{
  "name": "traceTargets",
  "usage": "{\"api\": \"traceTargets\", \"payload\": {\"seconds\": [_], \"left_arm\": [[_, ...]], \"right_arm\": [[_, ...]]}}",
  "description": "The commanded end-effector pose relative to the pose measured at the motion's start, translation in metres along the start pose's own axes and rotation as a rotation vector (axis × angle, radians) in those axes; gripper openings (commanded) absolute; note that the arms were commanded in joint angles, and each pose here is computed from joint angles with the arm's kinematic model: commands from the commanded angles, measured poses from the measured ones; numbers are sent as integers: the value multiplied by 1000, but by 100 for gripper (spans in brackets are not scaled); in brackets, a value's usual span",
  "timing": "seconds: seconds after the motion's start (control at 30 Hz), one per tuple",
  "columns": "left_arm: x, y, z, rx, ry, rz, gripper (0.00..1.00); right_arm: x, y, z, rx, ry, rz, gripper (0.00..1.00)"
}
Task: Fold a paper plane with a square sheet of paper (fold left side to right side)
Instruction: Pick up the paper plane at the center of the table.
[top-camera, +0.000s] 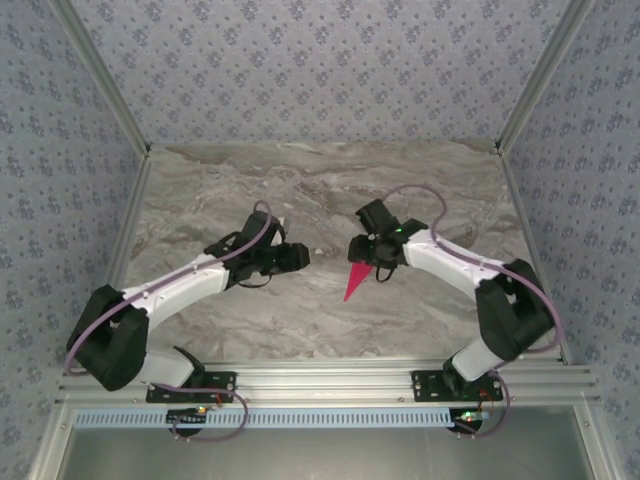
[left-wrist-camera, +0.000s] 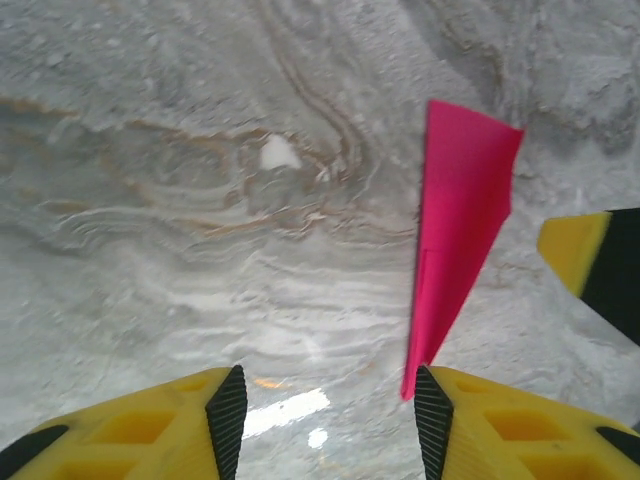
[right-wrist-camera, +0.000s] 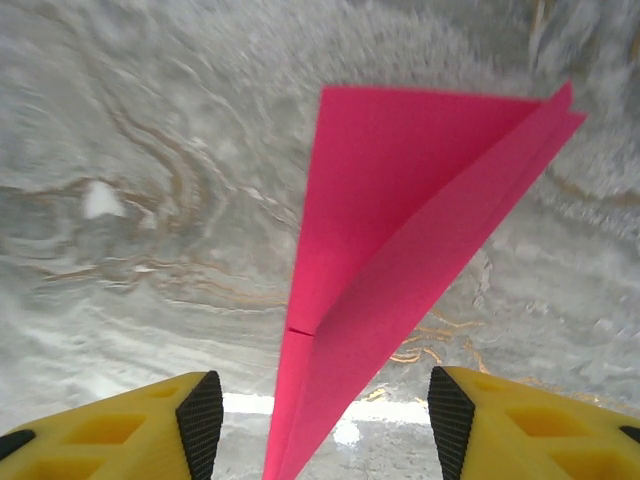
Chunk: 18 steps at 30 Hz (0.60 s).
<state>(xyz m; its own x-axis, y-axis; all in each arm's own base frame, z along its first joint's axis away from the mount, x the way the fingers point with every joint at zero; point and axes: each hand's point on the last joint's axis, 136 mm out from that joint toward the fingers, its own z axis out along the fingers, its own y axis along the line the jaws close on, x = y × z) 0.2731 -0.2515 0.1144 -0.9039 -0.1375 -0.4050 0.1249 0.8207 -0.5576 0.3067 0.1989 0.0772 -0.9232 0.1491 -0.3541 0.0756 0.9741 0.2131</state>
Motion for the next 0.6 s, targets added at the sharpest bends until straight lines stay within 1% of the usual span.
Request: {"api": "traceTargets", "payload": {"seconds": [0.0,0.1,0.23,0.33,0.4,0.47,0.5,0.57], "left_arm": [[-2,3,-13,-9,-39,-1,51],[2,8,-18,-17,-43,5,52],[6,16,-25,-40,-57,16,53],[7,20,-28,-55,-66,22,55],[7,22,-30,-59,-71,25,55],[7,22,-31,-59,-77,26,56],[6,22,-32,-58,-78,26,56],[6,21,-34,-56,-84,28,56]], "right_arm": [[-3,-17,9,195,-32,78,61],[4,-20,14,273,-22,72,59],[13,-18,15,276,-16,73,42],[13,-17,7,278,-21,56,29],[13,-17,1,279,-24,44,15],[13,-16,-6,269,-28,33,4],[12,-13,-12,259,-35,25,0],[10,-5,-24,221,-52,2,0]]}}
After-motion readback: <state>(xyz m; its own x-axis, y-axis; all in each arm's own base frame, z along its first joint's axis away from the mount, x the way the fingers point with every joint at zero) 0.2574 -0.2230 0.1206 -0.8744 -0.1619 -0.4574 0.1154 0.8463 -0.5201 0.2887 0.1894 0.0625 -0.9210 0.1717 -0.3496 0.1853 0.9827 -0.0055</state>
